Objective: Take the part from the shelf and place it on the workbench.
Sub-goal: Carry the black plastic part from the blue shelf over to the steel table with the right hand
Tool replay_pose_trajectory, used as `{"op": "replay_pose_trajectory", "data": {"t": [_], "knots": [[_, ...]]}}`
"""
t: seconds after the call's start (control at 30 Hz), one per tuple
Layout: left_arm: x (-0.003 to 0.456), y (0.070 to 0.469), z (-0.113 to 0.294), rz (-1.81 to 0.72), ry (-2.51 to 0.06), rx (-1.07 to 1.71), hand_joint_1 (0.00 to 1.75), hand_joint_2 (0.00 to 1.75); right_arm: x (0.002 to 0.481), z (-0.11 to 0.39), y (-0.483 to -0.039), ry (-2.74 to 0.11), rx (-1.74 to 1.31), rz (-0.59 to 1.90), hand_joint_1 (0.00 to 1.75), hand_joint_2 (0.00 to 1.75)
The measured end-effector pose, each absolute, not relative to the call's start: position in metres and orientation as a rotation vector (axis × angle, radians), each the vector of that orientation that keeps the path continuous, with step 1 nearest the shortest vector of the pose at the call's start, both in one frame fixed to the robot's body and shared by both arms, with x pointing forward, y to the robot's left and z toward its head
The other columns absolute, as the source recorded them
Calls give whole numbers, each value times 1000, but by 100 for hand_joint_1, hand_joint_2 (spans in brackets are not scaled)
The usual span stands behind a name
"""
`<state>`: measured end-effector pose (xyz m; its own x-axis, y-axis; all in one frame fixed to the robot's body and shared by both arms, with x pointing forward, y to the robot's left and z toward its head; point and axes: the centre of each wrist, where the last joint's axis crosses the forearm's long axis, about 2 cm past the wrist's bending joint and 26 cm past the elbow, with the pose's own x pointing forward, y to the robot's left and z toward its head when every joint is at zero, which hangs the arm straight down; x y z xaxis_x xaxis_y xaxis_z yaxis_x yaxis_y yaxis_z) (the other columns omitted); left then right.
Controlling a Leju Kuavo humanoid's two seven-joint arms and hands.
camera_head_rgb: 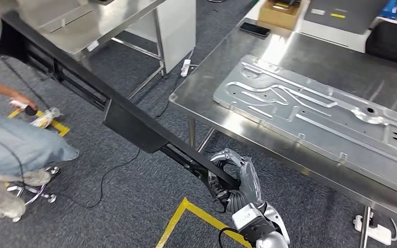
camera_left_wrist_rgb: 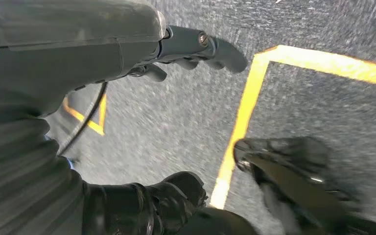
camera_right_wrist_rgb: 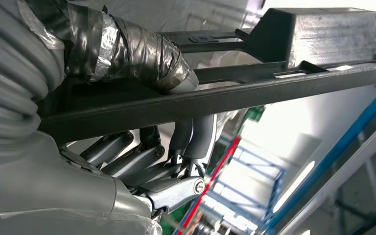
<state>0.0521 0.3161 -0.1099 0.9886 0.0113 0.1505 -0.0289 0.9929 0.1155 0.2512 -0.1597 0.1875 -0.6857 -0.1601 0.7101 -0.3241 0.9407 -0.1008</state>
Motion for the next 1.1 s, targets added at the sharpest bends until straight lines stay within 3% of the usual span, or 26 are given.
{"op": "replay_pose_trajectory", "data": {"t": [1.1], "knots": [[50, 319, -110, 21, -135, 127, 0, 175, 253, 184, -161, -2309, 251, 283, 173, 175]]}}
